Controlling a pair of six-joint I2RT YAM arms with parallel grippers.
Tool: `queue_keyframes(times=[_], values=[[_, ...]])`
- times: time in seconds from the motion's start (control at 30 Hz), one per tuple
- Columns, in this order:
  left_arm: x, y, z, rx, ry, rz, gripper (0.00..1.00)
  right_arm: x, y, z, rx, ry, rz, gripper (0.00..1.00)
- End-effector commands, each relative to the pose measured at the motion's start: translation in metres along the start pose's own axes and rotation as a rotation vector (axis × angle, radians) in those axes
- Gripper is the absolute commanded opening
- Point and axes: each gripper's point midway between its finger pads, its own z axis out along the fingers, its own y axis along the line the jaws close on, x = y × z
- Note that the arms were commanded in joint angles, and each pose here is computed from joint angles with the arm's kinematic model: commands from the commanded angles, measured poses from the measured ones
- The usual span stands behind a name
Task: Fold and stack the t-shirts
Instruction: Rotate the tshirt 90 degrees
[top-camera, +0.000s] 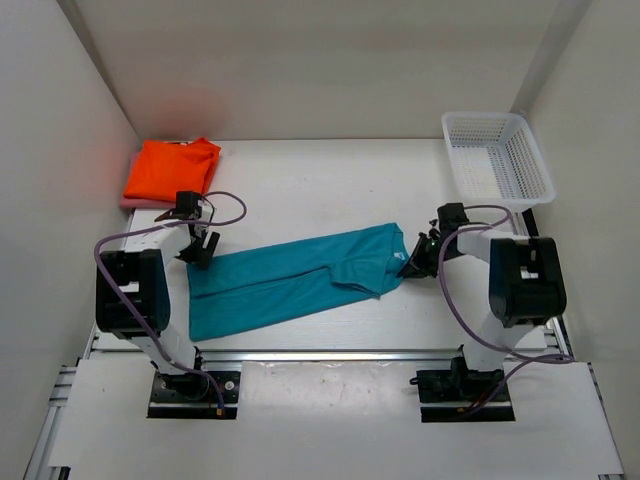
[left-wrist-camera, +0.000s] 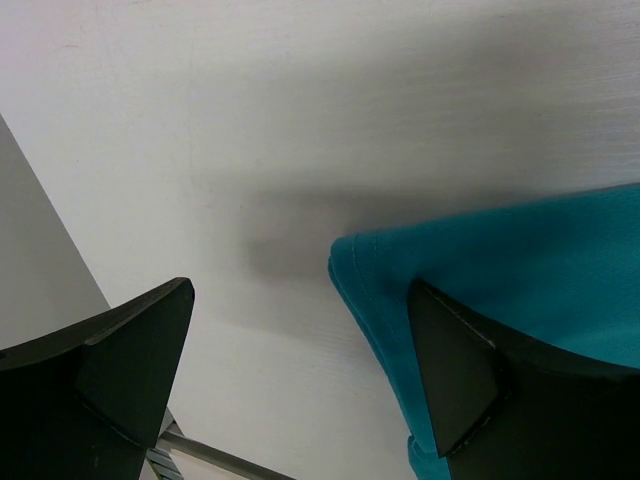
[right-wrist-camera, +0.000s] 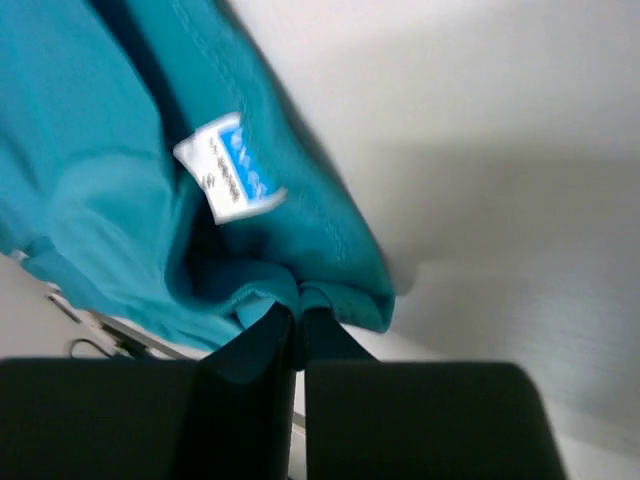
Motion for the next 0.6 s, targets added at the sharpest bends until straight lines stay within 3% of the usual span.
queue_keyframes(times=[0.0,0.1,0.2,0.27,0.3,0.33,0.37,0.43,0.5,0.57], values=[[-0.005,0.015,-0.015,-0.037,-0.046,-0.027,0.99,-0.040,0.022,0.006,-0.036,-0.032,-0.062,0.00],[-0.001,0.013,-0.019,-0.009,-0.036,-0.032,0.98,-0.098,0.050,0.016,-0.013,-0.062,-0.135,0.00],[-0.004,0.006,-0.023,0.024,-0.039,-0.018,0.99,-0.197,0.107,0.021,-0.021,-0.179,-0.235,0.00],[-0.009,-0.001,-0.027,0.054,-0.051,-0.014,0.99,-0.238,0.134,0.023,-0.010,-0.210,-0.280,0.10],[-0.007,-0.005,-0.028,0.069,-0.041,-0.008,0.99,-0.268,0.163,0.021,-0.063,-0.281,-0.346,0.20],[-0.010,-0.011,-0.028,0.099,-0.049,-0.006,0.99,-0.272,0.180,0.020,-0.119,-0.292,-0.380,0.32],[-0.009,-0.016,-0.029,0.130,-0.045,-0.009,0.99,-0.284,0.205,0.010,-0.182,-0.349,-0.430,0.36],[-0.007,-0.022,-0.029,0.161,-0.030,-0.010,0.99,-0.281,0.225,0.005,-0.185,-0.396,-0.517,0.53],[-0.006,-0.027,-0.027,0.196,-0.021,-0.025,0.99,-0.271,0.237,-0.016,-0.145,-0.426,-0.605,0.58],[-0.007,-0.035,-0.028,0.223,-0.019,-0.032,0.99,-0.262,0.236,-0.032,-0.129,-0.422,-0.581,0.62]])
